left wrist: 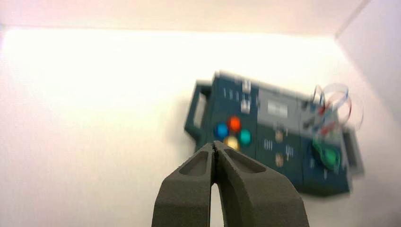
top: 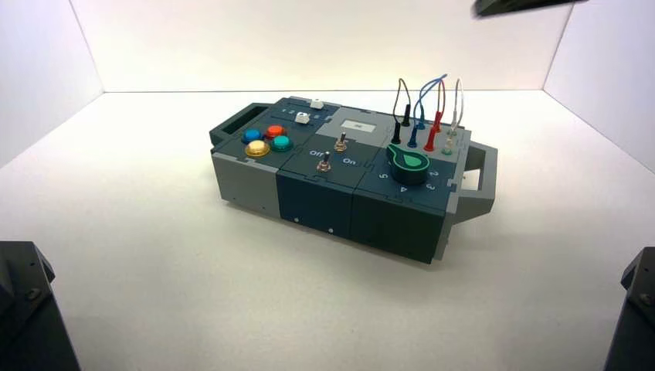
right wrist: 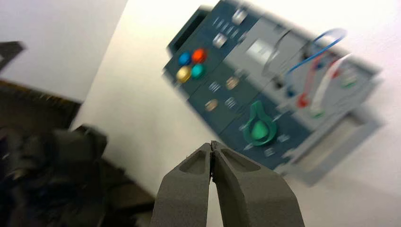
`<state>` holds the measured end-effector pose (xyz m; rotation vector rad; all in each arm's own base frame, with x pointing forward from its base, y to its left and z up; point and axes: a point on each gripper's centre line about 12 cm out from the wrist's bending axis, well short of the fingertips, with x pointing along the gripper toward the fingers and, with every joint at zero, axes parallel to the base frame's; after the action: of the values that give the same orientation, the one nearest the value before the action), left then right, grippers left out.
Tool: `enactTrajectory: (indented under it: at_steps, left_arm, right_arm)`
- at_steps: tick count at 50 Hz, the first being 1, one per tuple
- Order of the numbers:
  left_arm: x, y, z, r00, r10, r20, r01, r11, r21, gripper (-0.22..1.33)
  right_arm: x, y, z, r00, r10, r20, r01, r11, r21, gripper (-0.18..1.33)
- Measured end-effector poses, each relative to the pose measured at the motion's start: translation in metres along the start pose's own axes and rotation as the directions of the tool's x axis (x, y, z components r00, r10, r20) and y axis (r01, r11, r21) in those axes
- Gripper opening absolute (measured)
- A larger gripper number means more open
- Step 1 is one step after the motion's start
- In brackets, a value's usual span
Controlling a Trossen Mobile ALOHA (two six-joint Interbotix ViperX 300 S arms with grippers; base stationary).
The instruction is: Move the box away.
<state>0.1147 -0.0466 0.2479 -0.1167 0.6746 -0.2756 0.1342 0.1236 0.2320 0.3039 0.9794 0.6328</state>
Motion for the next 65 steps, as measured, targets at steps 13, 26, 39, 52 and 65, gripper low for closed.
enactTrajectory:
  at_steps: [13, 26, 39, 52, 65]
  left_arm:
    - [0.002, -0.011, 0.006, 0.987, 0.003, -0.158, 0.007, 0.998, 0.064, -0.17]
    - [0.023, -0.02, 0.018, 0.953, 0.045, -0.301, 0.005, 0.987, 0.164, -0.17]
    - [0.054, -0.032, 0.018, 0.908, 0.07, -0.412, 0.047, 0.963, 0.267, -0.16]
    - [0.08, -0.037, 0.008, 0.868, 0.095, -0.488, 0.082, 0.941, 0.329, -0.16]
    - [0.096, -0.045, -0.001, 0.841, 0.102, -0.531, 0.129, 0.916, 0.381, -0.17]
  right_arm:
    - [0.018, 0.011, -0.02, 0.992, 0.094, -0.081, -0.088, 0.993, 0.079, -0.14]
    - [0.025, 0.002, -0.036, 0.988, 0.093, -0.124, -0.076, 0.9887, 0.129, -0.15]
    - [0.034, -0.001, -0.045, 0.98, 0.08, -0.183, -0.054, 0.9883, 0.142, -0.14]
    - [0.047, 0.0, -0.055, 0.961, 0.072, -0.267, -0.034, 0.989, 0.144, -0.14]
    - [0.058, -0.002, -0.062, 0.942, 0.055, -0.33, -0.002, 0.9874, 0.159, -0.14]
